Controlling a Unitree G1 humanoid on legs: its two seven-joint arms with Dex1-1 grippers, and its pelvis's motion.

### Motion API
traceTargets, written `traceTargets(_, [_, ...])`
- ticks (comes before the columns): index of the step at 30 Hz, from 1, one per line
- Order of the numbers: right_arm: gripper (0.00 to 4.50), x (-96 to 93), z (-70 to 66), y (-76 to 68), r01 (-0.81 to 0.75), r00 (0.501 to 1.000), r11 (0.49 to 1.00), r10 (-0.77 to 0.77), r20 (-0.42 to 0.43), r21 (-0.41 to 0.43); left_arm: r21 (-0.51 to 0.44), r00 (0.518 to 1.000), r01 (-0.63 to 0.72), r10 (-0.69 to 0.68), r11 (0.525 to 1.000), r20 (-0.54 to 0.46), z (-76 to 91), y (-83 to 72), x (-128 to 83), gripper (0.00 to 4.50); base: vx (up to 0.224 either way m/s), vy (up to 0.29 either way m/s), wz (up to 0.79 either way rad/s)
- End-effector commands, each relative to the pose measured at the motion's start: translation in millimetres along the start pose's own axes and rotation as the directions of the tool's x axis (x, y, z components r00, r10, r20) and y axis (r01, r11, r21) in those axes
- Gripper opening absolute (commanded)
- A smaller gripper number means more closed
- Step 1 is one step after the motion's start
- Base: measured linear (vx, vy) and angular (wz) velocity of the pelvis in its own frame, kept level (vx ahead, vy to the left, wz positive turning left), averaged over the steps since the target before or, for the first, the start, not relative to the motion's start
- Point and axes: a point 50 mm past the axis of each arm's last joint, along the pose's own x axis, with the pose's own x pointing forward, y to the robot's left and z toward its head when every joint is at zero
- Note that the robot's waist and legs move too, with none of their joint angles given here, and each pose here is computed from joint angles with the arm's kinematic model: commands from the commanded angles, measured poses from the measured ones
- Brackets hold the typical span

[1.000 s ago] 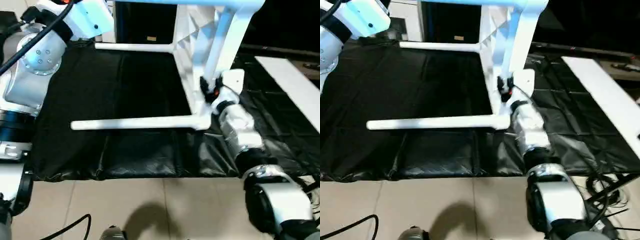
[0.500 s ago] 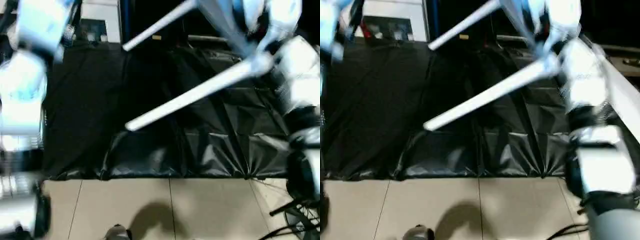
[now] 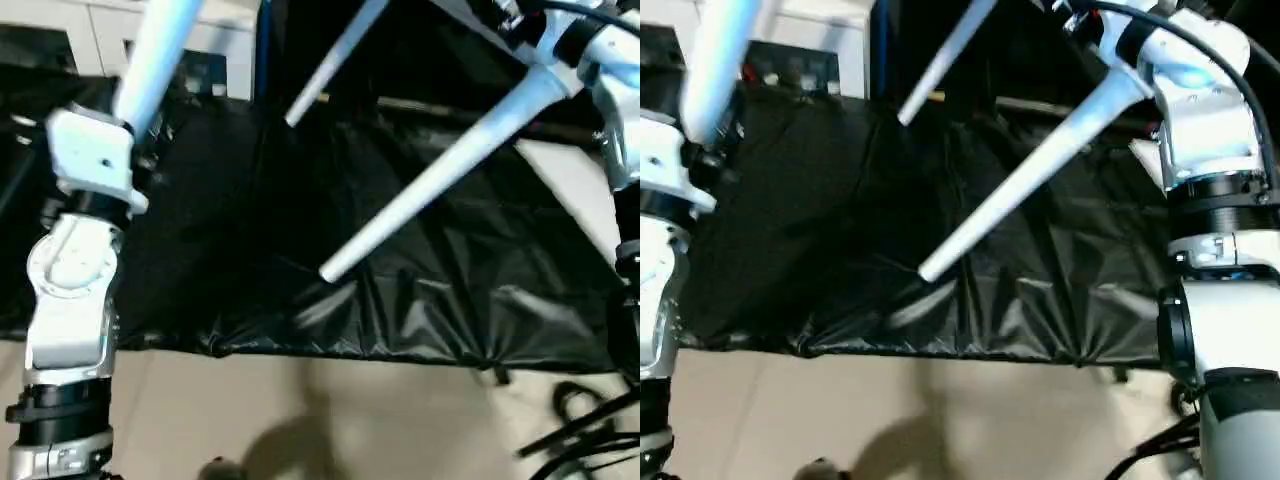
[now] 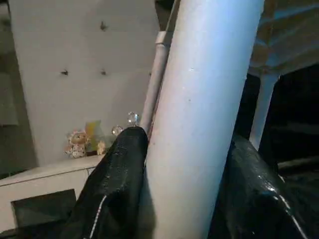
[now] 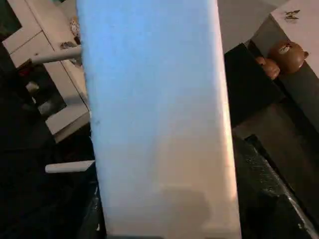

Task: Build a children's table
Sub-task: Flip table

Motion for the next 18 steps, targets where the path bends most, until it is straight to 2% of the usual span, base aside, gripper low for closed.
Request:
traceTargets(1, [2.74,-1.8,2.8,3.3,-0.028,0.997,0.995,0.02,0.08,0.094,-0.051,0.981,0.027,-0.036,0.998,-0.19,-34.0,-10.9,-3.4,1.9,-0.051,0.04,-0.08])
traceTargets(4, [3.05,-2.5,3.0,2.2,-0.008,0.996,0.995,-0.001,0.089,0.097,-0.025,0.981,0.051,-0.055,0.998,-0.186,-33.9,-10.7,-1.0,1.82,-0.062,0.047,-0.09])
traceTargets(7, [3.13,-3.3,4.1,2.0,-0.004,0.994,0.994,-0.008,0.107,0.11,-0.027,0.981,0.051,-0.055,0.998,-0.186,-33.2,-11.6,0.6,1.75,0.0,0.0,0.0])
traceTargets(8, [3.32,-3.3,4.1,2.0,-0.004,0.994,0.994,-0.008,0.107,0.11,-0.027,0.981,0.051,-0.055,0.998,-0.186,-33.2,-11.6,0.6,1.7,0.0,0.0,0.0])
traceTargets(12, [3.56,-3.5,6.3,3.8,-0.01,0.986,0.99,-0.013,0.166,0.14,-0.027,0.98,0.078,-0.081,0.997,-0.18,-31.2,-18.4,1.6,1.65,-0.017,0.008,-0.03])
traceTargets(14, [3.65,-2.9,10.3,7.6,-0.03,0.97,0.982,-0.016,0.245,0.184,-0.02,0.979,0.083,-0.086,0.996,-0.183,-30.5,-21.4,1.8,1.64,0.0,0.0,0.0])
traceTargets(15, [3.73,-2.9,10.3,7.6,-0.03,0.97,0.982,-0.016,0.245,0.184,-0.02,0.979,0.083,-0.086,0.996,-0.183,-30.5,-21.4,1.8,1.63,0.0,0.0,0.0])
traceTargets(16, [3.8,-2.8,11.6,10.4,-0.039,0.955,0.974,-0.031,0.296,0.225,0.001,0.979,0.081,-0.079,0.997,-0.187,-29.3,-22.6,2.9,1.62,0.0,0.0,0.0])
traceTargets(17, [3.86,-2.7,11.7,10.8,-0.041,0.954,0.973,-0.029,0.299,0.226,0.003,0.979,0.081,-0.079,0.997,-0.187,-29.1,-22.7,3.0,1.62,0.0,0.0,0.0])
traceTargets(18, [3.94,-2.4,11.4,16.7,-0.068,0.94,0.969,-0.017,0.341,0.237,0.051,0.979,0.096,-0.085,0.994,-0.188,-24.7,-26.5,4.9,1.61,0.0,0.0,0.0])
